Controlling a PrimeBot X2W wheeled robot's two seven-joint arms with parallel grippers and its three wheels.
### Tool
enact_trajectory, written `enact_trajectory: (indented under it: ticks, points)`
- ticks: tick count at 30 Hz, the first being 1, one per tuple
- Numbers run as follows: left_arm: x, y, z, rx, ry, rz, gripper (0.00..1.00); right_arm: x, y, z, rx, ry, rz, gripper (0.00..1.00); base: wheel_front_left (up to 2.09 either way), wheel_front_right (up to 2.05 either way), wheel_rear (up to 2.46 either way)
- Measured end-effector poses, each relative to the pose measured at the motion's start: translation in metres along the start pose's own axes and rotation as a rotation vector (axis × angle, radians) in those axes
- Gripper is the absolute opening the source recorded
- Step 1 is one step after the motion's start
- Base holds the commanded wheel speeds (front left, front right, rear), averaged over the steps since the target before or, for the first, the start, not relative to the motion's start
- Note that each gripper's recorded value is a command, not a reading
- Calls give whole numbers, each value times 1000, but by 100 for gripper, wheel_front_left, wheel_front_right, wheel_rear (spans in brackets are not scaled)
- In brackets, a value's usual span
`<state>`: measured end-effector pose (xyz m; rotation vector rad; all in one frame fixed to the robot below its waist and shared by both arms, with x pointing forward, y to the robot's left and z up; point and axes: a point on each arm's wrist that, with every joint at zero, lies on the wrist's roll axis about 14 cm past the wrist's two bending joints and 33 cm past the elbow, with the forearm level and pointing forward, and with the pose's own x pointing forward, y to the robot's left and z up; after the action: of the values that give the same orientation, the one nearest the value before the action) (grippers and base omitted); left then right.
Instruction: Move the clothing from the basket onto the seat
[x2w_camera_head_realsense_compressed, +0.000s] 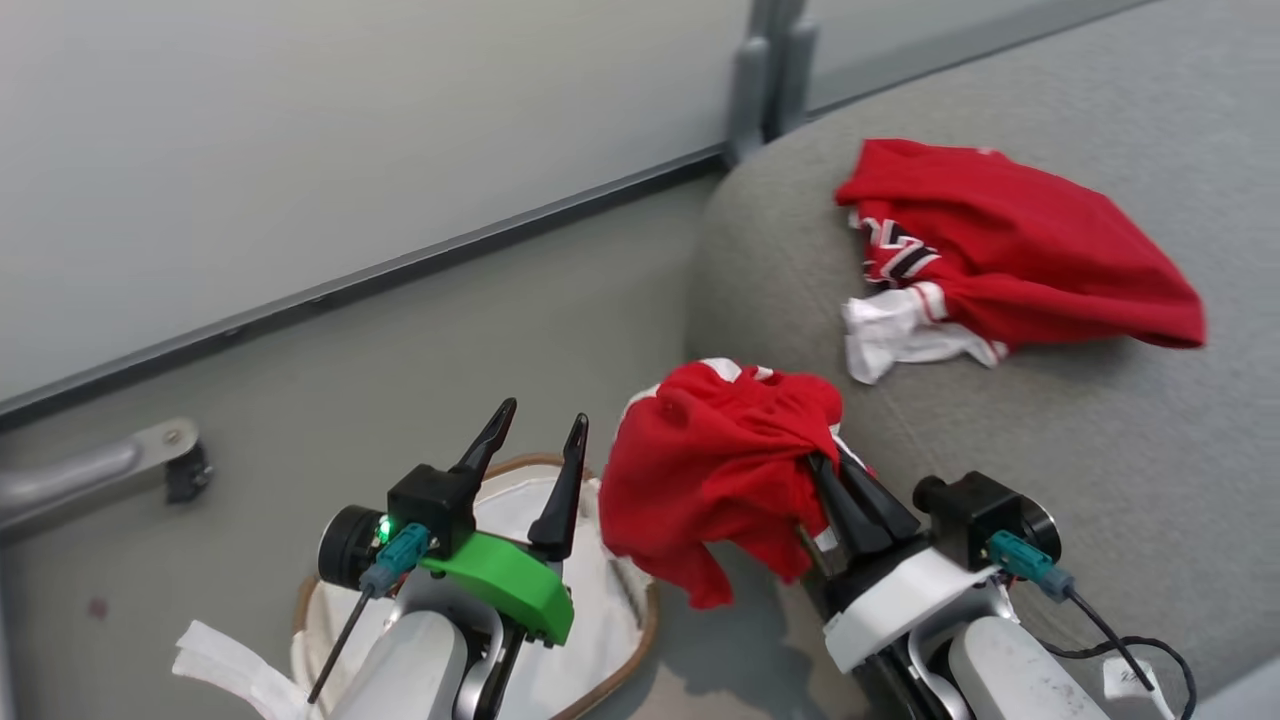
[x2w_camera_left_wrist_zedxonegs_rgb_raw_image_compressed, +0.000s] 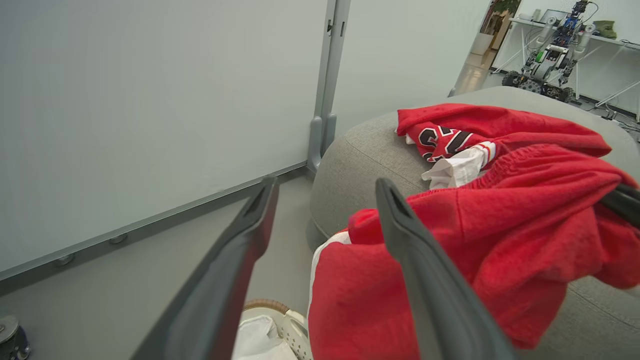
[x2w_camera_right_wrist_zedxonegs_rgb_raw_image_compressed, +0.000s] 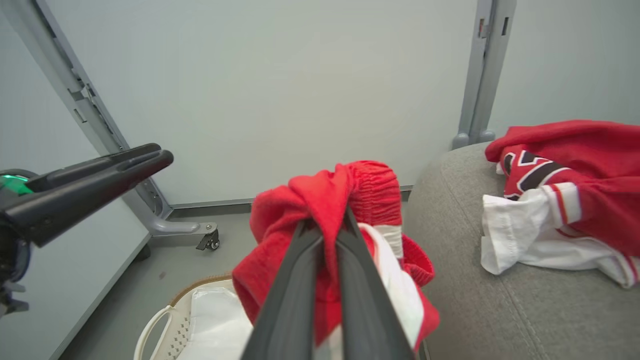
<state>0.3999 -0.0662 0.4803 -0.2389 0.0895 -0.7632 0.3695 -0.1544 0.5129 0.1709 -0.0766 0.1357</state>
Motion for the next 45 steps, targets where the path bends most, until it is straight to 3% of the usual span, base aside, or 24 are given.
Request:
enact_trajectory:
  ticks: [9, 17, 29, 34, 37, 40, 45]
  points:
    - [27, -58, -17, -3, 43, -185, 100, -46, -71, 40, -51, -105, -249, 0, 0, 0, 0]
    - [38, -85, -34, -34, 85, -279, 100, -57, -104, 85, -192, -202, -348, 0, 0, 0, 0]
    - [48, -60, -62, -54, 132, -278, 100, 2, -127, 266, -638, -545, -286, 0, 0, 0, 0]
    - [55, -50, -68, -57, 129, -285, 100, 23, -149, 309, -780, -576, -338, 0, 0, 0, 0]
    - [60, -39, -70, -55, 122, -279, 100, 41, -164, 308, -822, -538, -366, 0, 0, 0, 0]
    - [63, -29, -75, -55, 124, -276, 100, 61, -185, 281, -830, -444, -397, 0, 0, 0, 0]
    - [66, -9, -87, -70, 137, -250, 100, 86, -212, 181, -713, -222, -422, 0, 0, 0, 0]
